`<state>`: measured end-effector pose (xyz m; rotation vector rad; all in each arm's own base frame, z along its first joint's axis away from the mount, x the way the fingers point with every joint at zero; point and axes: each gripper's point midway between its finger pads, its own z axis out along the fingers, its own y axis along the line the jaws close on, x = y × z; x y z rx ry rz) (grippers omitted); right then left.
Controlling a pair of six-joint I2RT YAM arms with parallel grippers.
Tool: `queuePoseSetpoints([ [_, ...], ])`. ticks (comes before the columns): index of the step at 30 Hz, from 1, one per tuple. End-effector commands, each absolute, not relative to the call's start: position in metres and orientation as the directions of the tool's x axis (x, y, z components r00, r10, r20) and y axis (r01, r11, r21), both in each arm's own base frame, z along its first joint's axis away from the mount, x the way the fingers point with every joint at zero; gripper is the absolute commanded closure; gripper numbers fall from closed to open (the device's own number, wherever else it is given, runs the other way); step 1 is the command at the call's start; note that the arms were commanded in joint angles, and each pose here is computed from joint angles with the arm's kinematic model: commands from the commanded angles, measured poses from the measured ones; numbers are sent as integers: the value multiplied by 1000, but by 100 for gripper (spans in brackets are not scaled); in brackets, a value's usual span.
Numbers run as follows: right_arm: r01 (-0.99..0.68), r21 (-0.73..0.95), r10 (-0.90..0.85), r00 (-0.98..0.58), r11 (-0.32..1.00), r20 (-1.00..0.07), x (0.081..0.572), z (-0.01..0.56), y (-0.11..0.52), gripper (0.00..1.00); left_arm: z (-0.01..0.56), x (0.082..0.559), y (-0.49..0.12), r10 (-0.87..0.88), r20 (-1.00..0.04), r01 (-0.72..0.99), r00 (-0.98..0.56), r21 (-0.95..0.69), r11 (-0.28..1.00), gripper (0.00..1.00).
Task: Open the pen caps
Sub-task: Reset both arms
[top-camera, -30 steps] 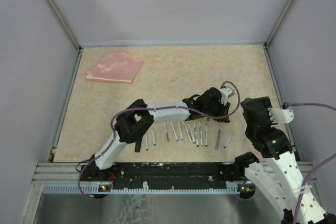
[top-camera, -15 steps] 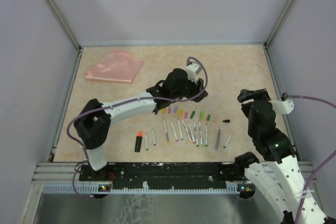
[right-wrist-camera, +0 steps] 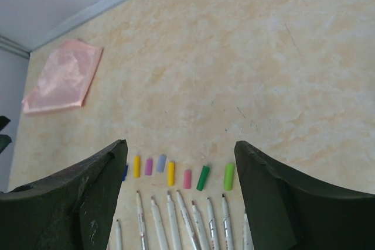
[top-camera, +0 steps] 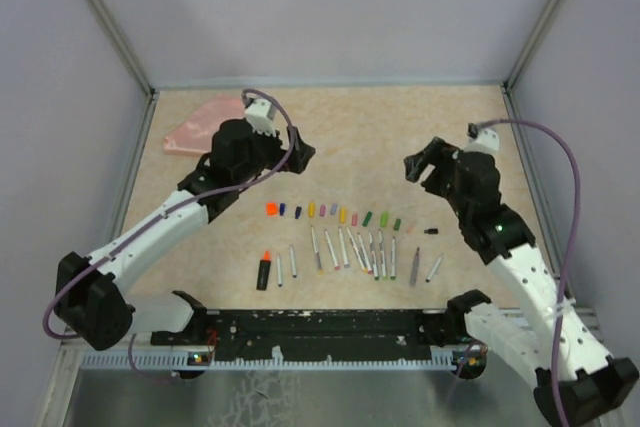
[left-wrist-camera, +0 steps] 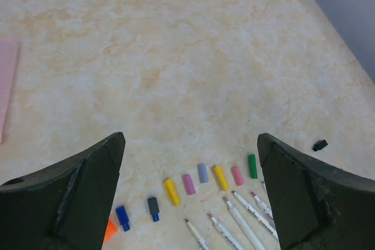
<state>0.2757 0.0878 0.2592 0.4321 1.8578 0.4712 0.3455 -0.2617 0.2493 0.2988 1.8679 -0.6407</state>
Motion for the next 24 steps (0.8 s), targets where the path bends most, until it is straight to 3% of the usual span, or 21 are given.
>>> queuePoseSetpoints([
  [1, -149, 416, 350, -338, 897, -874, 296, 301, 117, 25, 254, 340, -220, -56, -916, 434, -398, -242, 868, 1],
  [11, -104, 303, 241, -395, 947, -887, 354, 326, 126, 24, 328, 348, -178, -81, -931, 389, -355, -226, 893, 1],
  [16, -228, 261, 165, -367, 938, -915, 370, 353, 146, 23, 364, 354, -170, -59, -953, 381, -298, -176, 908, 1],
  [24, -167, 317, 245, -345, 934, -906, 398, 379, 151, 23, 386, 356, -159, -58, -962, 349, -266, -152, 925, 1],
])
